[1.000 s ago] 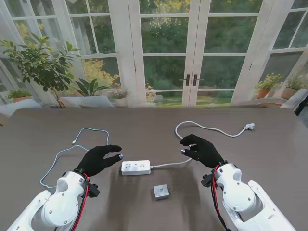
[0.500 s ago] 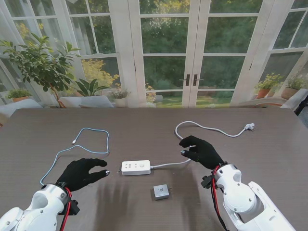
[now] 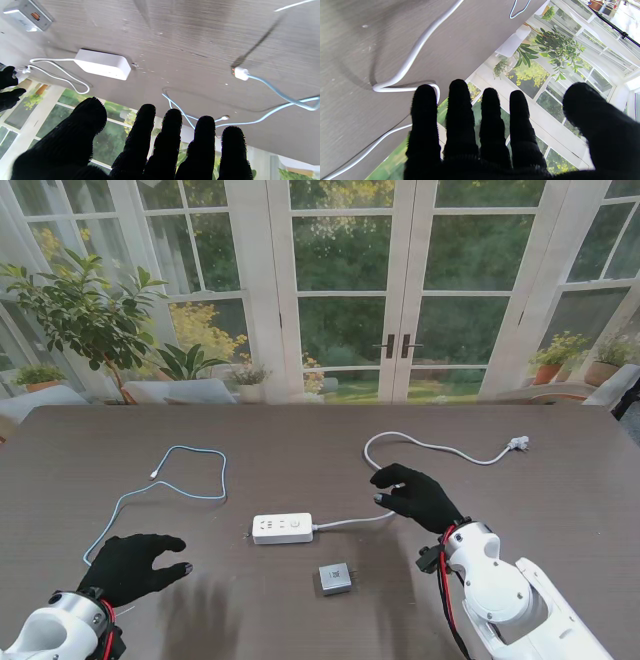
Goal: Set up the charging station
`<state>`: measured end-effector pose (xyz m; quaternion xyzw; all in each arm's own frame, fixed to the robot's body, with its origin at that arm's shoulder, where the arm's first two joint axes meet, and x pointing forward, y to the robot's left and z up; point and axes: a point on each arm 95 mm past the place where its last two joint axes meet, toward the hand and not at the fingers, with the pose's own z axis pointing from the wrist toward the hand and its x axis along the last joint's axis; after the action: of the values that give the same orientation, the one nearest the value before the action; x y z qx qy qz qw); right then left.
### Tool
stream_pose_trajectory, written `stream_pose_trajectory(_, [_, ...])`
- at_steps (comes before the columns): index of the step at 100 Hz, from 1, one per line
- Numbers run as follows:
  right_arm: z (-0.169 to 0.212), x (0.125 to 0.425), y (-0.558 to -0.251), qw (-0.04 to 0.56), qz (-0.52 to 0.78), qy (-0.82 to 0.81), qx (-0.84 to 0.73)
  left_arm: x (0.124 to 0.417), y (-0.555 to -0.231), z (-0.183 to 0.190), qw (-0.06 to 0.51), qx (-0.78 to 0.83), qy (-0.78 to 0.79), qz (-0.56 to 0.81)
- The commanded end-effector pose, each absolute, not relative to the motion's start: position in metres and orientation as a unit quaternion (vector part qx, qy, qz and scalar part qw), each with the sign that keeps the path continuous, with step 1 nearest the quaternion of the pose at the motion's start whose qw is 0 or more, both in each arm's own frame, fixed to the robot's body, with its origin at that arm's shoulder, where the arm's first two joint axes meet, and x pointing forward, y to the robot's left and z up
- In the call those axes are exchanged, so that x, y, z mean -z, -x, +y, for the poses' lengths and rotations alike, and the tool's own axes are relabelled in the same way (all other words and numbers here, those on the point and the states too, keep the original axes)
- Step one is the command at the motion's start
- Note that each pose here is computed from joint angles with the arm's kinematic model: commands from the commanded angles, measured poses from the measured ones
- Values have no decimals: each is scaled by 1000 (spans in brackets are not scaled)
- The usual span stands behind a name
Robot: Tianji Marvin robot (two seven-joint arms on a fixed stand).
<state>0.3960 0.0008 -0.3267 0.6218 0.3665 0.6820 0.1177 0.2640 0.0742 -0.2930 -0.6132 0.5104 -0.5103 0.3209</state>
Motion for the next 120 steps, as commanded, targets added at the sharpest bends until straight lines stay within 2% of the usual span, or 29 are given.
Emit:
stream_pose_trajectory(1, [5,329,-393,107,372,-622,-680,301,-257,79,323,497,620,514])
stream_pose_trajectory(32, [7,331,-392,94,369,-627,-679,309,-246,103,373,455,599,543])
stream_pose_trajectory(67, [8,333,-392,78,361,-635,-678,321,-247,123,375,428,602,561])
stream_pose_trajectory(120, [8,334,-392,61,351,-646,-675,333,-262,138,411,412,555,595])
